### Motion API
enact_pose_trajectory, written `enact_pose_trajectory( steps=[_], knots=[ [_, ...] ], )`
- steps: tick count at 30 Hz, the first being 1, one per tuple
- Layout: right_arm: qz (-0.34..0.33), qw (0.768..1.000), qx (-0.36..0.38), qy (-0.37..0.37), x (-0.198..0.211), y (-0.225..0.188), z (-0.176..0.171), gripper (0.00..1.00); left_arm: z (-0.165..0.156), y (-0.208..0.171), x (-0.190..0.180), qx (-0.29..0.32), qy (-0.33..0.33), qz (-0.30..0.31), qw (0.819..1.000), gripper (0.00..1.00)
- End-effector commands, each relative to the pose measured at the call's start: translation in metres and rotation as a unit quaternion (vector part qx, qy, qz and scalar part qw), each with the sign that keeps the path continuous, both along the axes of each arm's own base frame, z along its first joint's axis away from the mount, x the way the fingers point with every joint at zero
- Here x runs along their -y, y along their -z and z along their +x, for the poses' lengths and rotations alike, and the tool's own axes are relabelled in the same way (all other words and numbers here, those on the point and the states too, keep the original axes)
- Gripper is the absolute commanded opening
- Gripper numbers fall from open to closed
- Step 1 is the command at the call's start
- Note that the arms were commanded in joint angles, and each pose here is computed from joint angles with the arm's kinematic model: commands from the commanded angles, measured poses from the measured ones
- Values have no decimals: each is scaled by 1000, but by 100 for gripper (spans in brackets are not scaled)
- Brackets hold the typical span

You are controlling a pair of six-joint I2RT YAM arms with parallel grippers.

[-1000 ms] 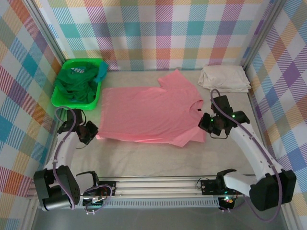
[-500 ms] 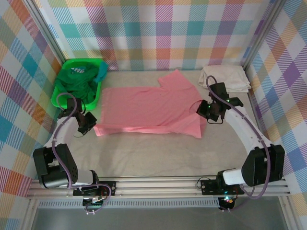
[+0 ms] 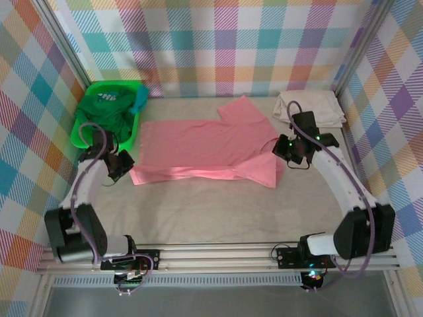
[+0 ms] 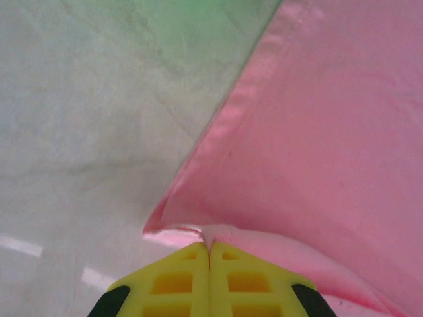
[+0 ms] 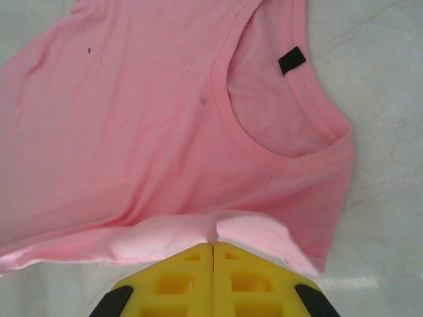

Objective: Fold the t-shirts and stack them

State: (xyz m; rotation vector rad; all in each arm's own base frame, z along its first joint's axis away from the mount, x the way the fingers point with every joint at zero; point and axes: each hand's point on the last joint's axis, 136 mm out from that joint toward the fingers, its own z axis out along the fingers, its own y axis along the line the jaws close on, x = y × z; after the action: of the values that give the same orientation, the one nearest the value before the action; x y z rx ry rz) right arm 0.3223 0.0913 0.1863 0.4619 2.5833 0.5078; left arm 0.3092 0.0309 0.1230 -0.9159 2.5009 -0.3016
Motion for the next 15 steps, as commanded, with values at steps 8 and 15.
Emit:
enact_pose_trajectory(
  steps=[8,15],
  knots=[
    [52,991,-112,43,14,51,-143,0,-97,22,34,-14,-60,-78,995,0],
    [42,994,-94,44,19,41,-143,0,-99,20,20,-17,-95,-49,994,0]
  ],
)
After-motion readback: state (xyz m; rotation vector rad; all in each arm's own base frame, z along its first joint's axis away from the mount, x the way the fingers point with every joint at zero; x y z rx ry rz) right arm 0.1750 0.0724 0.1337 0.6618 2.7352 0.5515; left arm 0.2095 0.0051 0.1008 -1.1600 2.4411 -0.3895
